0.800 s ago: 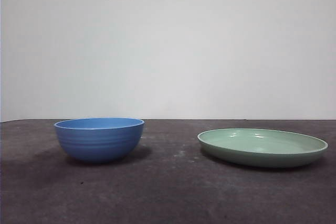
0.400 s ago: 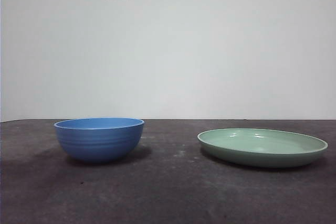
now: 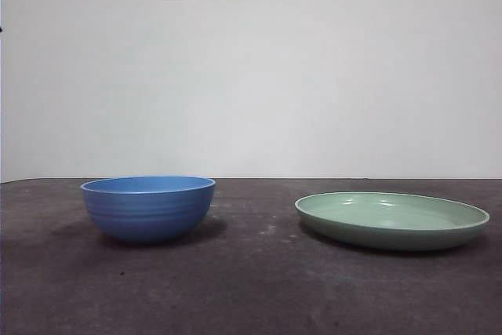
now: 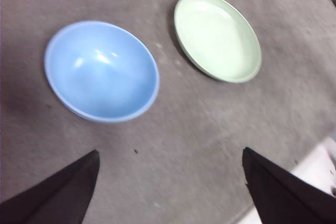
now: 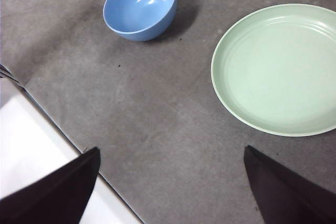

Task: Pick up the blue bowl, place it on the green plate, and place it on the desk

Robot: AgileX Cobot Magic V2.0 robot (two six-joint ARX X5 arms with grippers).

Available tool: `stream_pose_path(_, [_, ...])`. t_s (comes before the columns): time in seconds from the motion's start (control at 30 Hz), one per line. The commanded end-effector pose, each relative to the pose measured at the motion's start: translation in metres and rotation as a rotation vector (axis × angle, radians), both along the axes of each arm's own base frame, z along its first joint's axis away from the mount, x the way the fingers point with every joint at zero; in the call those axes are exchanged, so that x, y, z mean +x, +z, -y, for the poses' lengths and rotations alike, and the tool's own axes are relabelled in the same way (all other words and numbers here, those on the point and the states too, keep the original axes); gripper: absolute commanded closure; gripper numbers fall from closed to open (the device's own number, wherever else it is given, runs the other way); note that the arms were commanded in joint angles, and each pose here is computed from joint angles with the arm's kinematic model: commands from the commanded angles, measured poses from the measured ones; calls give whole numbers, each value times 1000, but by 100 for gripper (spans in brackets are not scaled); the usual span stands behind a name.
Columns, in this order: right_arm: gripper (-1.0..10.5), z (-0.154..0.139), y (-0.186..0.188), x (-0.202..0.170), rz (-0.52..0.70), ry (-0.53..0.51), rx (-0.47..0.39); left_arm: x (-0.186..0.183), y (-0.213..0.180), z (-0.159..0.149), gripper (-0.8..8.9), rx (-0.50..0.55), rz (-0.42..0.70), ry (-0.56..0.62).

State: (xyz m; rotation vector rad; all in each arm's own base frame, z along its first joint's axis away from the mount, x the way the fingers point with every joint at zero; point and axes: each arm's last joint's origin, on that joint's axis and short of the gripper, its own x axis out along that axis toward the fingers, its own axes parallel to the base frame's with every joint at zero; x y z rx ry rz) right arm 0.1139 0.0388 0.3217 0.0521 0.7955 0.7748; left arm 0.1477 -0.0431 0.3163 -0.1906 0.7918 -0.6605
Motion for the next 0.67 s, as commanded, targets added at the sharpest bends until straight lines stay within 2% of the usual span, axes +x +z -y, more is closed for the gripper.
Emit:
stream_pose_path(0.03, [508,-1,5,1,15,-2,10,15,10,4,378,32,12,34])
stream_pose_path(0.33, [508,-1,5,1,15,-1,10,71,8,22,382,160,-43,78])
stream_pose_path(0.67, [509,-1,5,1,15,-1,10,133,-35,43,386,295,-128,119])
